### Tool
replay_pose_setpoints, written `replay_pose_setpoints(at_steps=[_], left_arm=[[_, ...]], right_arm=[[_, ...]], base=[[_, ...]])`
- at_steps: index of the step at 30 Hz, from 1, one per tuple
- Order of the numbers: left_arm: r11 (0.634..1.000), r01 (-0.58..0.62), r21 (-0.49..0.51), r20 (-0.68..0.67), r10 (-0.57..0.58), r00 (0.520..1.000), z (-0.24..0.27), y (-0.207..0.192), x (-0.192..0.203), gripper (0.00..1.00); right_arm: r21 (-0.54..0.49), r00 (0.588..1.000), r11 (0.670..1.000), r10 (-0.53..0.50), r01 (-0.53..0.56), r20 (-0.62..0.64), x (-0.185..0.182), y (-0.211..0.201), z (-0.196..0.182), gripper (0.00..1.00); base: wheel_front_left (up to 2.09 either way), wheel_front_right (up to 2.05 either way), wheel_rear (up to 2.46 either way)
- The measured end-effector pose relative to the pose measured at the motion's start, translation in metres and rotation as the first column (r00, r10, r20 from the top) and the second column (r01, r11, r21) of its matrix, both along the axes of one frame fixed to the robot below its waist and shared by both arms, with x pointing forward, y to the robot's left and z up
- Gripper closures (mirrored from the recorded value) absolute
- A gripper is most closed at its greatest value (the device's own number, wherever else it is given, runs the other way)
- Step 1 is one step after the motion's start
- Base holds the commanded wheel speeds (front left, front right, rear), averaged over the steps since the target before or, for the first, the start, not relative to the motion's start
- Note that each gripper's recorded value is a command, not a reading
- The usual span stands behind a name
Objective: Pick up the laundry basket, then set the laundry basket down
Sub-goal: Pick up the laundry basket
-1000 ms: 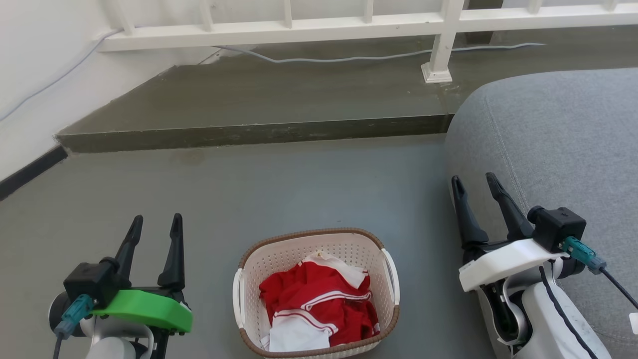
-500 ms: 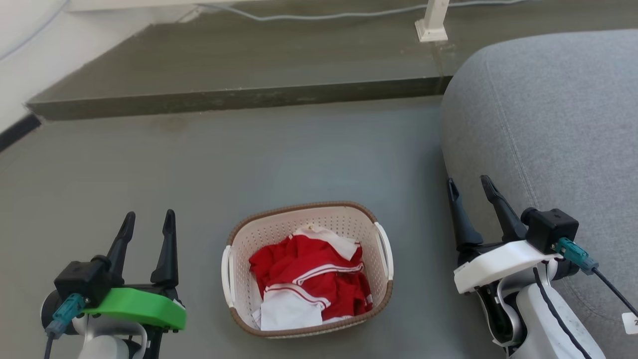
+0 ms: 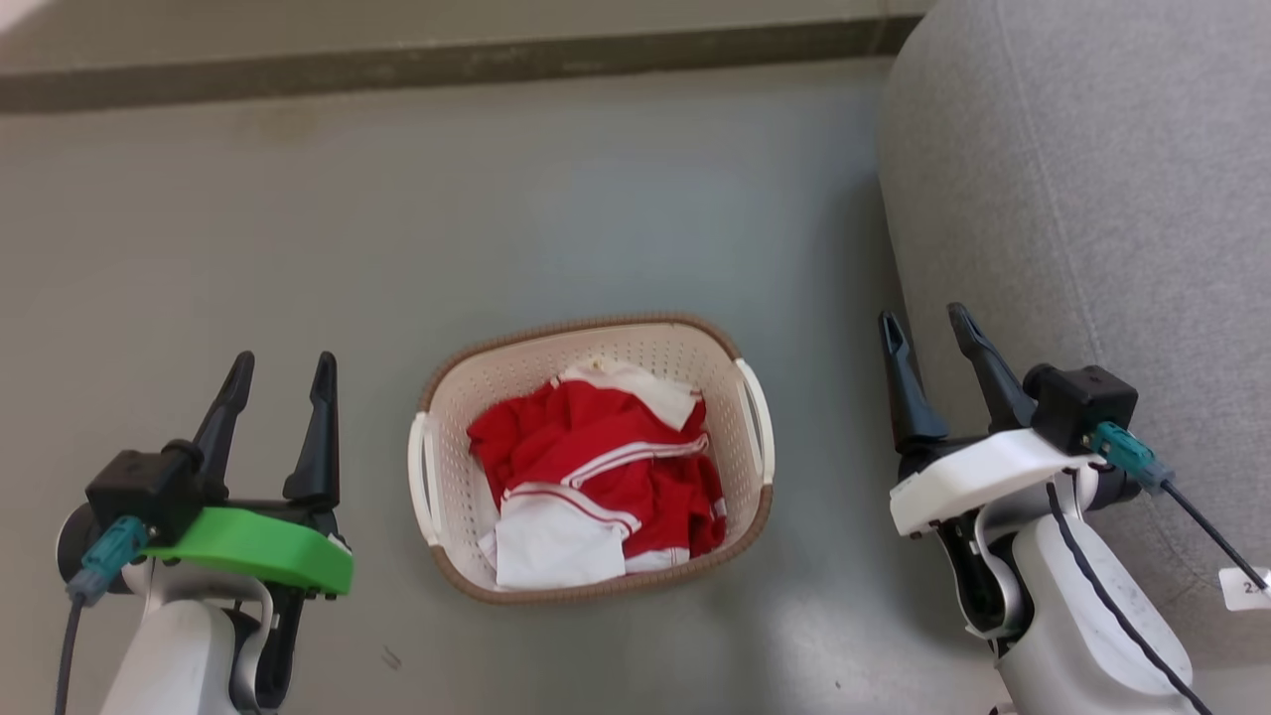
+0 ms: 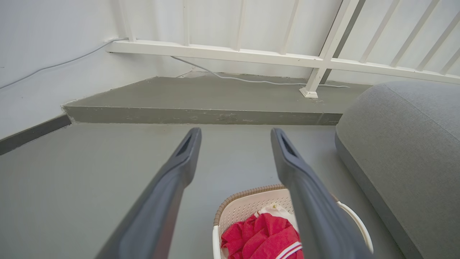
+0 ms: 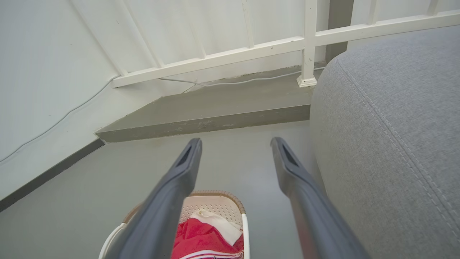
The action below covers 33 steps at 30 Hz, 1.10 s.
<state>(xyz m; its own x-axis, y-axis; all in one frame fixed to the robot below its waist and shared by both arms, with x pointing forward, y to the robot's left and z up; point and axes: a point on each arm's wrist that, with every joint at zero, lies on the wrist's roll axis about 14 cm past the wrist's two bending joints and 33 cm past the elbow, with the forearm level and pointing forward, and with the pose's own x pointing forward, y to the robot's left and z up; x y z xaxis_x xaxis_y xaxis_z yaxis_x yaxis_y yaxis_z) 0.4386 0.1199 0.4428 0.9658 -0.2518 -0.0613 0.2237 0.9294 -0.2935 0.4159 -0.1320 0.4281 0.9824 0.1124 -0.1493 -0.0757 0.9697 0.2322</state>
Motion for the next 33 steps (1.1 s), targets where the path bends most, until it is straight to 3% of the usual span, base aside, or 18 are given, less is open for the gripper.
replay_pose_setpoints(at_steps=[7,16,33], left_arm=[[1.0,0.028,-0.005,-0.114,-0.029,0.993,-0.043,-0.004,0.009,0.0],[0.996,0.086,0.011,-0.242,-0.081,0.967,-0.097,-0.011,0.019,0.0],[0.989,0.146,0.005,-0.473,-0.126,0.872,-0.193,-0.015,0.029,0.0]], right_arm=[[-0.015,0.994,1.0,0.002,-0.003,-0.11,0.006,0.0,-0.04,0.0],[0.041,0.966,0.999,0.026,-0.016,-0.258,0.008,0.011,-0.092,0.0],[0.046,0.888,0.995,0.096,-0.084,-0.45,0.029,0.029,-0.177,0.0]], base=[[0.0,0.0,0.0],[0.0,0.0,0.0],[0.0,0.0,0.0]])
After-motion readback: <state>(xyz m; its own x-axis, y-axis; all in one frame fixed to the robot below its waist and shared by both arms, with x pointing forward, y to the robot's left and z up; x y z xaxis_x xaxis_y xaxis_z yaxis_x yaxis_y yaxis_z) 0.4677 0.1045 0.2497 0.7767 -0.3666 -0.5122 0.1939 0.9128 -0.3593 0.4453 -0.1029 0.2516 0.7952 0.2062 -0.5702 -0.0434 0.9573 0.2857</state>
